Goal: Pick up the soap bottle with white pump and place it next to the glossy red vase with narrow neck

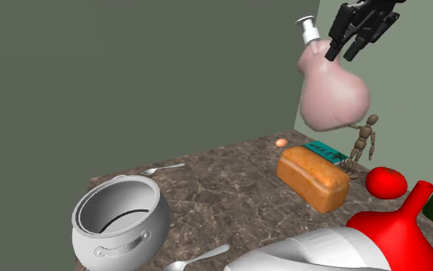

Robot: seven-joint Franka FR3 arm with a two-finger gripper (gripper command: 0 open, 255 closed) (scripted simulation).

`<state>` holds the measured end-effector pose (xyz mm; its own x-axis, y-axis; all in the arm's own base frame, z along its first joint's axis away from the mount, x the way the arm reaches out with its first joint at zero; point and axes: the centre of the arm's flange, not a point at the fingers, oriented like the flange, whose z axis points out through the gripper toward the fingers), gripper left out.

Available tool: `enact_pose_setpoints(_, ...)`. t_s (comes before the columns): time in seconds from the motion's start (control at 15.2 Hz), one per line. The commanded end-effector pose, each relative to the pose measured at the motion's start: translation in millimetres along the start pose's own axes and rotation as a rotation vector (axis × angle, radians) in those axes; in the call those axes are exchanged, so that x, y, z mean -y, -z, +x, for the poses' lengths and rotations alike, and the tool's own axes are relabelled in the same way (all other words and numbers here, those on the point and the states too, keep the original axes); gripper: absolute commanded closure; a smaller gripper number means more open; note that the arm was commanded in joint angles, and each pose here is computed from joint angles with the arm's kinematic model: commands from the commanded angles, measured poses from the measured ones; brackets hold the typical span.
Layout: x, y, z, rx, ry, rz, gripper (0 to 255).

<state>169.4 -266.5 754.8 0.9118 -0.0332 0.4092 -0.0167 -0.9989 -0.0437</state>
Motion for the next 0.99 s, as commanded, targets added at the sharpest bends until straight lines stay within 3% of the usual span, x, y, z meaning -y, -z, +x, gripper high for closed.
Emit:
enact_pose_setpoints(0.0,-9.0,9.5,-22.5,0.0,0.001,0.0,255)
enact_pose_setpoints(0.92,-90.2,80.9,-172.3,0.0,0.001,0.0,255)
